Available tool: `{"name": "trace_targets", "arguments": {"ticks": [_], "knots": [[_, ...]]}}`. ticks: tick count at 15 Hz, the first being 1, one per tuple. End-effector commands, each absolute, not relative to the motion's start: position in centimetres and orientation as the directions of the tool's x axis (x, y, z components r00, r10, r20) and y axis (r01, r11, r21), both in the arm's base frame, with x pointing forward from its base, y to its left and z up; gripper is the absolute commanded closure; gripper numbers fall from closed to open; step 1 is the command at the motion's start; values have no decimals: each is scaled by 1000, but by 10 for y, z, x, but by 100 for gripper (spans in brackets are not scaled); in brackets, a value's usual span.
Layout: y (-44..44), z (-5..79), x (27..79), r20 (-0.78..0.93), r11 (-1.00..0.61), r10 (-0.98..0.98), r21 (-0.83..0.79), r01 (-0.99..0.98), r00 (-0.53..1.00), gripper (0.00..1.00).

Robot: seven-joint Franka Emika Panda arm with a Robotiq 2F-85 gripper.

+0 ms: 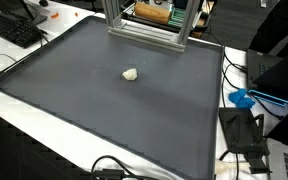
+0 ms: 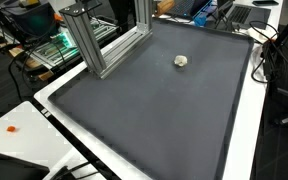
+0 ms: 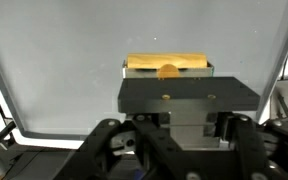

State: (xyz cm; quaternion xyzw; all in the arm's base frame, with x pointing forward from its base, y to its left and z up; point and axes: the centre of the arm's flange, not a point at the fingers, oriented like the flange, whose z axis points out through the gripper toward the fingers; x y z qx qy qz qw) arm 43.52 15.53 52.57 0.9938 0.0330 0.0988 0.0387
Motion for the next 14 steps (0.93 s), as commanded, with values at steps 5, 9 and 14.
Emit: {"name": "trace_targets", "arguments": {"ticks": [5,9,14], "knots": [[168,511,472,236,-999,11,52,-1,972,66],[175,492,511,256,-994,-87,45,-102,963,66],[176,464,546,228,-958,-263,50,-281,937,66]]}}
